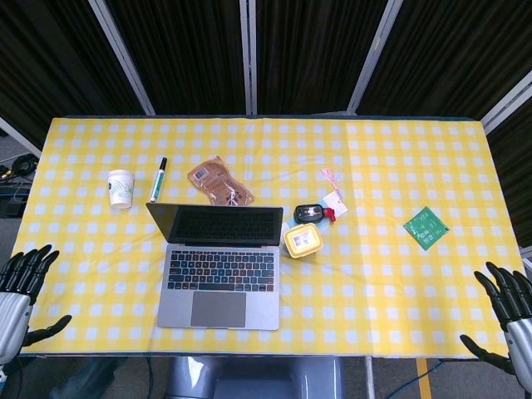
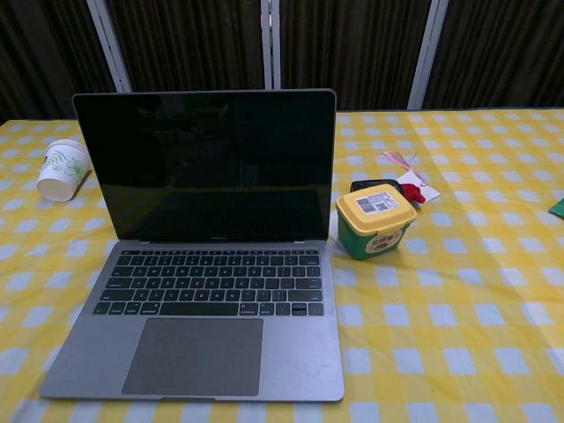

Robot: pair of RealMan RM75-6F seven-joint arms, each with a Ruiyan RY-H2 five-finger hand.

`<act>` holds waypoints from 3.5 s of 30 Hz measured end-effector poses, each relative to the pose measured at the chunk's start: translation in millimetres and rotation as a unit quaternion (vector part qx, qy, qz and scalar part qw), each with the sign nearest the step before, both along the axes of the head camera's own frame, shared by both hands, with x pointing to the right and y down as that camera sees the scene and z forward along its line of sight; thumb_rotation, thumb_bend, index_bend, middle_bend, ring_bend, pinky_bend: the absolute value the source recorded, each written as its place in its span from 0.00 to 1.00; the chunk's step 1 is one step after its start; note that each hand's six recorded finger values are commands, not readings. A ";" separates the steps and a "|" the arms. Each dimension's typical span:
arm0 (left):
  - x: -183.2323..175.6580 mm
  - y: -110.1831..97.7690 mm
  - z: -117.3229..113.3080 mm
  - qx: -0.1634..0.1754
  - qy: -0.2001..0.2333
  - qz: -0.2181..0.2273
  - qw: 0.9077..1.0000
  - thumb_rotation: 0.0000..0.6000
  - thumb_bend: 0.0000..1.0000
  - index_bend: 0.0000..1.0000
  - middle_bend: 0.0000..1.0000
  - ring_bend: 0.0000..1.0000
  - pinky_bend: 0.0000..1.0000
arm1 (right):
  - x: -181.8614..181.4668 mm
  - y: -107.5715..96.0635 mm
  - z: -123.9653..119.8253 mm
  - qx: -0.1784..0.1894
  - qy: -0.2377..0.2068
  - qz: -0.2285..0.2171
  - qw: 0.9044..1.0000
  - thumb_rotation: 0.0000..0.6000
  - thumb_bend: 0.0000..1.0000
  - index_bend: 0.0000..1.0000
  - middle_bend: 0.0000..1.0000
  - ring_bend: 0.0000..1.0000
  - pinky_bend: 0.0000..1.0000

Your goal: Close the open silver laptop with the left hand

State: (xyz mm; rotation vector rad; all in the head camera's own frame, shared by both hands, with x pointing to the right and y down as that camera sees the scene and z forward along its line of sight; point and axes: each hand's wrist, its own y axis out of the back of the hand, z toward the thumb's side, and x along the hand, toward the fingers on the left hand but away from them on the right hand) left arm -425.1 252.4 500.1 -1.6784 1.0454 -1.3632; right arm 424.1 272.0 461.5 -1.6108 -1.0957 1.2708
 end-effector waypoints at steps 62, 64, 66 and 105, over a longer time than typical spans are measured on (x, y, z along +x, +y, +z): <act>180.0 -187.3 85.1 -0.129 0.088 0.166 0.974 0.85 1.00 0.27 0.33 0.28 0.34 | 34.6 -23.4 19.6 -0.008 0.060 0.073 0.995 1.00 0.00 0.08 0.00 0.00 0.00; 178.0 -183.8 82.2 -0.130 0.089 0.167 0.973 0.85 1.00 0.27 0.33 0.28 0.33 | 34.1 -23.2 19.9 -0.008 0.060 0.073 0.996 1.00 0.00 0.08 0.00 0.00 0.00; 175.3 -179.5 79.4 -0.132 0.090 0.169 0.973 0.85 1.00 0.27 0.33 0.28 0.33 | 33.6 -22.9 20.1 -0.009 0.060 0.072 0.996 1.00 0.00 0.08 0.00 0.00 0.00; 185.1 -36.3 98.7 -0.209 0.130 0.343 0.906 0.85 1.00 0.32 0.34 0.29 0.33 | 29.3 -19.9 19.0 -0.007 0.063 0.067 0.996 1.00 0.00 0.08 0.00 0.00 0.00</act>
